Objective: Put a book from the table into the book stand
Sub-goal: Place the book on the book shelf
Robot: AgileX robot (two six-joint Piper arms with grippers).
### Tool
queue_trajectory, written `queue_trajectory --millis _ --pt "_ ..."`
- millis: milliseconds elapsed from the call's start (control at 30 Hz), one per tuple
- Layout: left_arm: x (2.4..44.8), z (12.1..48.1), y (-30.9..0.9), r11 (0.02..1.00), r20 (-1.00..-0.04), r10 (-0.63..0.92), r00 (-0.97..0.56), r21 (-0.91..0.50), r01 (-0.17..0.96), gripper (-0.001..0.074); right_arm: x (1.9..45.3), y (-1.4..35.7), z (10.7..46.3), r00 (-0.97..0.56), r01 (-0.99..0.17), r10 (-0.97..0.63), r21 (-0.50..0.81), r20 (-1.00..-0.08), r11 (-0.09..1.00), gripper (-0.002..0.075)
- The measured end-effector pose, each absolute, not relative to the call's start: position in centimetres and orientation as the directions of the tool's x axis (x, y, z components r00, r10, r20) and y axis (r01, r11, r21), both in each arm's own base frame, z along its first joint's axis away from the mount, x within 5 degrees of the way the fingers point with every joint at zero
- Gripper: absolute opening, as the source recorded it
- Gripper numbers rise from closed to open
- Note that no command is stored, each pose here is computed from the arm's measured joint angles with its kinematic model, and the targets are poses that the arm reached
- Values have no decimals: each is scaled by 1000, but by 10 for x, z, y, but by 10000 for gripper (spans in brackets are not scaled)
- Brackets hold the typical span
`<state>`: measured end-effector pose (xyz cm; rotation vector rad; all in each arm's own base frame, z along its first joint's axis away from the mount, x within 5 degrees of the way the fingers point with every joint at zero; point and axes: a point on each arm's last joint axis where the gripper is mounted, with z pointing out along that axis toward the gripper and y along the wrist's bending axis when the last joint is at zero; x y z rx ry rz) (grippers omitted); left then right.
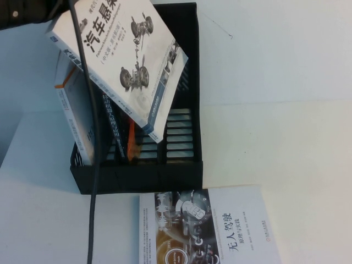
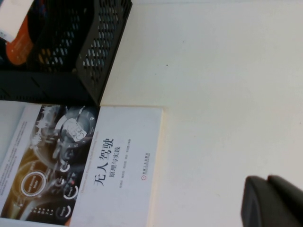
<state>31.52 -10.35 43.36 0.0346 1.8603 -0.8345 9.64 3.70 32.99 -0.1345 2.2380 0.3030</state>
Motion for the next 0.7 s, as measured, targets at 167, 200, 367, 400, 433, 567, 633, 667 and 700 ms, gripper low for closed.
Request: queue_trajectory --millis 167,200,367,400,433,567,633,667,700 --pt "322 425 -121 768 -839 -324 -438 -503 396 113 96 37 330 -632 -200 7 171 -775 965 0" --pt "322 425 -123 768 -840 -326 -433 -503 396 113 96 37 330 -632 -200 7 171 -775 965 -1" --pt "324 424 -126 765 -836 -340 -430 -512 391 113 97 37 330 -629 -200 9 173 -777 964 -1" --pt "324 424 -126 764 -836 -337 -434 -512 393 113 97 37 330 -627 -200 10 174 -779 964 -1" --pt "325 423 -127 764 -835 -335 -437 -512 392 113 97 37 331 -625 -201 11 174 -781 964 -1" --pt "330 416 -128 766 -828 -332 -453 -517 383 113 98 38 332 -615 -203 17 179 -788 963 -1" --pt "333 413 -129 770 -827 -325 -458 -513 379 113 98 38 332 -614 -204 18 180 -789 962 -1" --pt "334 411 -129 772 -827 -322 -461 -511 377 113 98 38 332 -614 -204 19 182 -789 962 -1" --pt "335 410 -130 773 -826 -322 -463 -511 375 113 98 38 332 -614 -204 19 182 -789 962 -1"
